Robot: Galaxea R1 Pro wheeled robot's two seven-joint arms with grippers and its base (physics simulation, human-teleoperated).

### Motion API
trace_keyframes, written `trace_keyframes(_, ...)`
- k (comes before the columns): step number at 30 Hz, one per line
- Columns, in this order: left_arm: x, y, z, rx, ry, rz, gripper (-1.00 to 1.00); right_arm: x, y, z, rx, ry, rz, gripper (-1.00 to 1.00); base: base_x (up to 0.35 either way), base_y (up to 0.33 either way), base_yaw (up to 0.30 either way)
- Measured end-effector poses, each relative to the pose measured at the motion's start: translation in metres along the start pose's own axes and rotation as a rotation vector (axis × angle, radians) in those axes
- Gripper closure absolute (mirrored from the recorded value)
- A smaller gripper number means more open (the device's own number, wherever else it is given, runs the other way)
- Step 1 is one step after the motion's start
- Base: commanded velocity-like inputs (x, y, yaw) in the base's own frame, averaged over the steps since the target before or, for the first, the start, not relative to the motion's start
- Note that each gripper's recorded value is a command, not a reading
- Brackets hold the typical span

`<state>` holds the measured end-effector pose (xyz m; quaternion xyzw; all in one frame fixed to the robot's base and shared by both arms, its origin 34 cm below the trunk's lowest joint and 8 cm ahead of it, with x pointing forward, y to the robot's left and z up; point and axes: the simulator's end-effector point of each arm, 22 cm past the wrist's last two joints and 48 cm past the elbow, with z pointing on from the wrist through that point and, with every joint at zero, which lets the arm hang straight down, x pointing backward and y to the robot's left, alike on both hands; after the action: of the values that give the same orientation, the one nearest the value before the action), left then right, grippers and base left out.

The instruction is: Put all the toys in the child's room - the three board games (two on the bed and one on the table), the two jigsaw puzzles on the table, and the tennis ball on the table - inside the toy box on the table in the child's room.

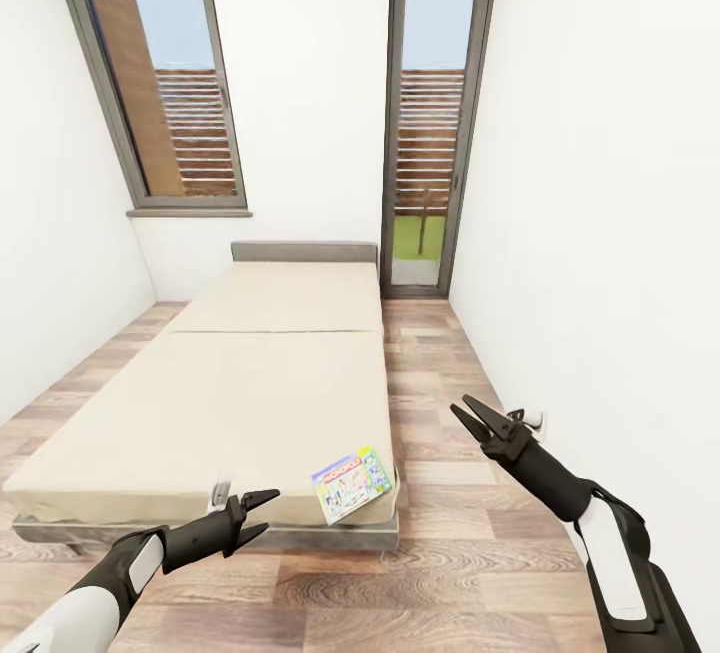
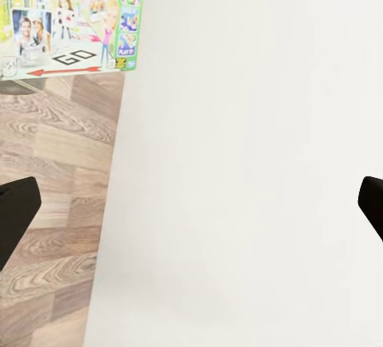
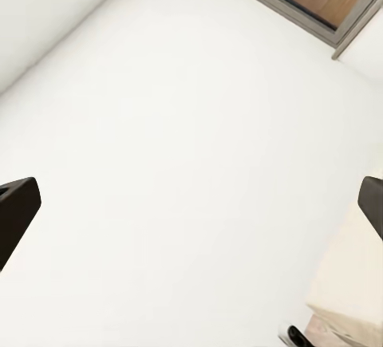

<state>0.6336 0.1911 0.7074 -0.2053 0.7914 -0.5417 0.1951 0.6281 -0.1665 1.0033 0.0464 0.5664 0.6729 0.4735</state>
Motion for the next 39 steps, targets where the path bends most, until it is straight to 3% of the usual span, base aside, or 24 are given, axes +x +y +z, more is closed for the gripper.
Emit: trace_keyframes(39,0.010,0.065,0.020,0.005,-0.003,0.003,-1.00,0.037,-0.056,-0.028,0.005,-0.003,0.001,-1.00,0.000,0.000,0.000)
